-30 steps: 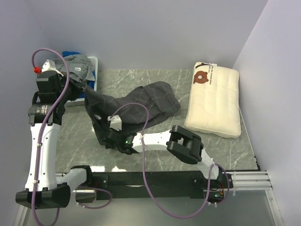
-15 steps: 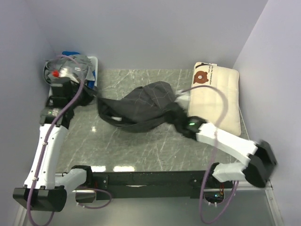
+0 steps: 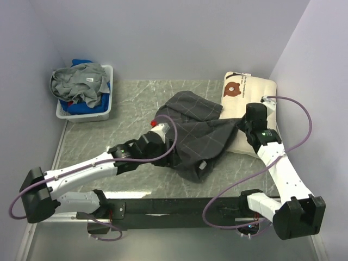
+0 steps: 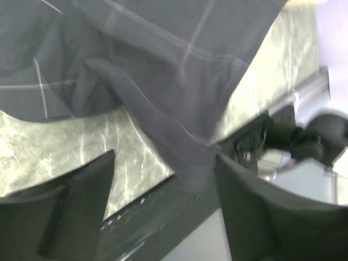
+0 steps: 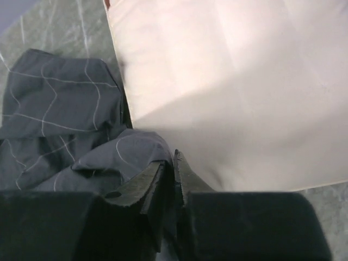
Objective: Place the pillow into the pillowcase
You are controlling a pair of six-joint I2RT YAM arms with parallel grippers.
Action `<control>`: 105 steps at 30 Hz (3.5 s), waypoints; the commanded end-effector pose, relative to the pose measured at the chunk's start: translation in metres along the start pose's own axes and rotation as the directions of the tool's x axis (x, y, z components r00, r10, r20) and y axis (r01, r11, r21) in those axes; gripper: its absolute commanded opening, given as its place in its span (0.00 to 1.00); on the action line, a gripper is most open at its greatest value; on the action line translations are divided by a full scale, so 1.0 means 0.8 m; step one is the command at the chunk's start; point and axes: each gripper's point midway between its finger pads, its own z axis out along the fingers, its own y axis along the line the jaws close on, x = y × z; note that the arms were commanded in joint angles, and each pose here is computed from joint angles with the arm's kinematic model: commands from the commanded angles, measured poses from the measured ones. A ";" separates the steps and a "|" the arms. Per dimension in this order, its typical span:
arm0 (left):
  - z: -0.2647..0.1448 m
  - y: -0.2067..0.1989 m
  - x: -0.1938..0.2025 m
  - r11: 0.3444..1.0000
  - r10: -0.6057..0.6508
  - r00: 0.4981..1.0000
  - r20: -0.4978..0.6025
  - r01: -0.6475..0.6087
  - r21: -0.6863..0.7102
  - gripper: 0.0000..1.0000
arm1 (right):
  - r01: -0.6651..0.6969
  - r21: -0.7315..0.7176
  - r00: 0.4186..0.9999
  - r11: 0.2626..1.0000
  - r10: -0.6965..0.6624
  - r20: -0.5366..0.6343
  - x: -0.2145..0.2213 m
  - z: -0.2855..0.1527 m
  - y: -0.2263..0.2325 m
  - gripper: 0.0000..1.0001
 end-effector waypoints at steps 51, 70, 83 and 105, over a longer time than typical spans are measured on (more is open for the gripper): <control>-0.150 0.217 -0.193 0.739 -0.229 0.703 0.673 0.576 -0.350 0.04 | -0.043 -0.256 0.997 0.966 0.058 0.049 -0.058 -0.068 0.052 0.01; -0.331 0.328 -0.200 0.550 -0.190 0.460 0.867 0.782 -0.294 0.28 | 0.186 -0.475 0.957 0.860 -0.269 -0.113 0.054 -0.001 0.229 0.18; -0.282 0.212 -0.215 0.857 -0.145 0.645 0.750 0.461 -0.231 0.86 | 0.216 -0.254 0.967 0.943 -0.242 -0.076 0.010 0.010 0.158 0.86; 0.201 -0.124 -0.132 0.995 0.039 0.995 0.091 -0.047 0.093 0.98 | -0.193 0.112 0.981 0.975 0.191 0.031 -0.047 0.033 -0.095 1.00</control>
